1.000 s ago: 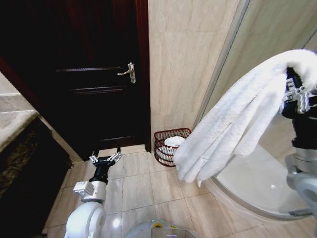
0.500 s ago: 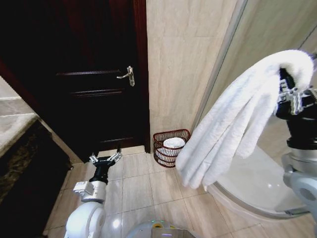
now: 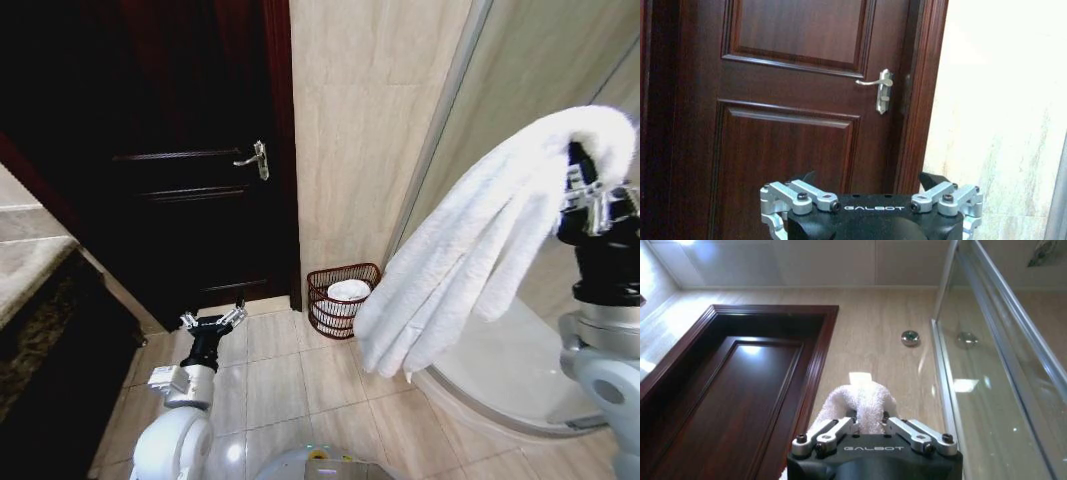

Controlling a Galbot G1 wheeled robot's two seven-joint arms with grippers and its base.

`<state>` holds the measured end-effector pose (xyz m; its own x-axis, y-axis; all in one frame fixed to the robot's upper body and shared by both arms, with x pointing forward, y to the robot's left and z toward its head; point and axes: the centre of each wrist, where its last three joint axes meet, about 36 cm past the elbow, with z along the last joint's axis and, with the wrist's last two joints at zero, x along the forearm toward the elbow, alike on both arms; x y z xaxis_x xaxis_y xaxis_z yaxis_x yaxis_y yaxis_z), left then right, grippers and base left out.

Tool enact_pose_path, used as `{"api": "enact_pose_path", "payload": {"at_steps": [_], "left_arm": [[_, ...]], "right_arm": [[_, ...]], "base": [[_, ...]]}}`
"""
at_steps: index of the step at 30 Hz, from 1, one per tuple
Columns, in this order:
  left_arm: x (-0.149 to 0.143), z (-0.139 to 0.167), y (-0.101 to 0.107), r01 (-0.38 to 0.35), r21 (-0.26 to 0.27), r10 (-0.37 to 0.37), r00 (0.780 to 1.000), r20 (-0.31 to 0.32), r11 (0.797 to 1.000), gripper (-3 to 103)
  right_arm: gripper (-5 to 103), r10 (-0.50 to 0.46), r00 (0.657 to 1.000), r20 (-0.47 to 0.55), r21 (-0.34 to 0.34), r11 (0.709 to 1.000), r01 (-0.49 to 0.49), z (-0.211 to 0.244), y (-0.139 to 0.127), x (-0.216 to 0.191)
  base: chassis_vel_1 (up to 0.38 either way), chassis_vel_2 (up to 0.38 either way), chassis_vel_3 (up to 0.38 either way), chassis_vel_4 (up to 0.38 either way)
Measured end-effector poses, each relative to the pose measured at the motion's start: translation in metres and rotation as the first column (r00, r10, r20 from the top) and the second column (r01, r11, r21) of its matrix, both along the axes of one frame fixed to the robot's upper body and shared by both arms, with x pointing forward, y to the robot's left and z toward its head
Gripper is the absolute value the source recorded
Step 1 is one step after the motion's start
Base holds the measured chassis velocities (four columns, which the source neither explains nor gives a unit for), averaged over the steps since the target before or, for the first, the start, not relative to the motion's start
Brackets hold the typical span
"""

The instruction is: Discard the used towel into the hamper.

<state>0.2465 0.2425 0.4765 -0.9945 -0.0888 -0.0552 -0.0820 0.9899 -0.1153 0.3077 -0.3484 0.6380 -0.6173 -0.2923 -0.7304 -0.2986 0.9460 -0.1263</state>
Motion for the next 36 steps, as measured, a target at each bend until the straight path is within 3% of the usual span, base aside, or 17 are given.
{"api": "enact_pose_path", "payload": {"at_steps": [11,36], "left_arm": [[0.000,0.000,0.000,0.000,0.000,0.000,1.000,0.000,1.000,100],[0.000,0.000,0.000,0.000,0.000,0.000,1.000,0.000,1.000,100]], "right_arm": [[10,0.026,1.000,-0.004,-0.031,0.999,-0.026,-0.001,0.002,0.006],[10,0.030,1.000,0.011,-0.024,0.999,-0.029,0.002,-0.006,0.016]], "base": [[0.000,0.000,0.000,0.000],[0.000,0.000,0.000,0.000]]}}
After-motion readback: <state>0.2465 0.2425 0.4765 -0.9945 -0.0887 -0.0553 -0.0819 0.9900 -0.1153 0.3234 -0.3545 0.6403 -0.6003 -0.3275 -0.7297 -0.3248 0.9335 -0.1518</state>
